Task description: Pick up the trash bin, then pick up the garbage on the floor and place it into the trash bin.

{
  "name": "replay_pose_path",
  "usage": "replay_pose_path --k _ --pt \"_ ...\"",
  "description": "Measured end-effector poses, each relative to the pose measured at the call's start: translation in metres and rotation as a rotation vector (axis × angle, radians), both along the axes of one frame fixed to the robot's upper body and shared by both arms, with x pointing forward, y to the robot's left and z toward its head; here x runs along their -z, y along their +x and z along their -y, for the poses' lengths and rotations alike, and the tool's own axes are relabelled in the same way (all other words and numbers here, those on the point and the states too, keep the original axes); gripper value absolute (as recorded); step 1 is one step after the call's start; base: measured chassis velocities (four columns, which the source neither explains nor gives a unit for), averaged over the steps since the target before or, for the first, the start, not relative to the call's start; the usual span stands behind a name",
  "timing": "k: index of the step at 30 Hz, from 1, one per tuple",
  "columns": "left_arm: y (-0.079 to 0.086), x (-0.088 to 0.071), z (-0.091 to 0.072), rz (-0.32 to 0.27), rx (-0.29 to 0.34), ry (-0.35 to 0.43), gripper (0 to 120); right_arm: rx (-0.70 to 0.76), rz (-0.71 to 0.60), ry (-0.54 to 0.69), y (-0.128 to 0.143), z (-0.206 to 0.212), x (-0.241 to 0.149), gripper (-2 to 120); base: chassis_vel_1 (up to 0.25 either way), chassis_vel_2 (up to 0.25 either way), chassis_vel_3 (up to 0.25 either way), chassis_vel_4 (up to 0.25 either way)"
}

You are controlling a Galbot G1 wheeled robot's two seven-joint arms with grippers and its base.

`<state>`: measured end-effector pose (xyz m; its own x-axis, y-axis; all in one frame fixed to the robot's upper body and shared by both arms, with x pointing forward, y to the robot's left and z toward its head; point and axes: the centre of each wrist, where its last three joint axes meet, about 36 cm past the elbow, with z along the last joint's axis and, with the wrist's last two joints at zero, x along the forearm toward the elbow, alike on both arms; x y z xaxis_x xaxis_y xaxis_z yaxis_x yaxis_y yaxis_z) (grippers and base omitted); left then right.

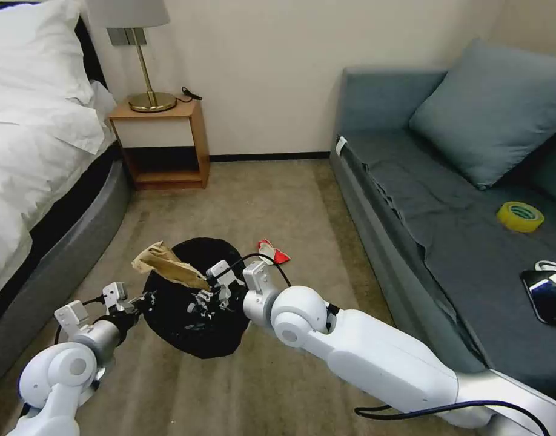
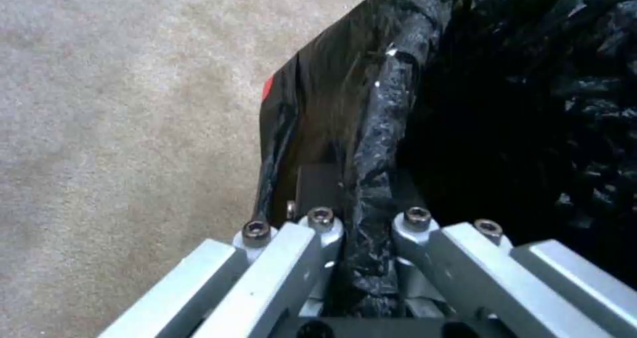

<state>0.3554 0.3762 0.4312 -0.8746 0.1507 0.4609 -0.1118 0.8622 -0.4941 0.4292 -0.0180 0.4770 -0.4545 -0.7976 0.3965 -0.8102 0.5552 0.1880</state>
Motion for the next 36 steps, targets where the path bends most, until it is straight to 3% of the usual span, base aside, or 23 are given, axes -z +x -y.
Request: replay_pose_path --k 4,5,15,28,36 --pt "0.0 0.0 0.0 0.0 0.0 0.001 3 -0.002 0.002 0.002 -0.001 0.0 -0.001 51 0.0 0.0 0.0 0.0" --pt "0.0 -0.001 -0.001 0.002 -0.001 0.003 3 -0.004 0.004 0.002 -0.001 0.0 -0.002 59 0.0 0.0 0.0 0.0" --pt "0.001 0.0 -0.004 -0.007 -0.011 0.035 3 0.012 0.015 -0.001 0.0 0.005 -0.001 95 0.0 0.0 0.0 0.0" --pt "0.004 -0.001 -0.006 -0.012 -0.028 0.057 3 0.074 0.05 0.014 0.004 0.035 -0.013 100 0.0 0.0 0.0 0.0" --pt "0.0 -0.002 -0.008 0.001 -0.038 0.069 3 0.228 0.261 0.011 0.008 0.056 -0.021 100 0.0 0.0 0.0 0.0"
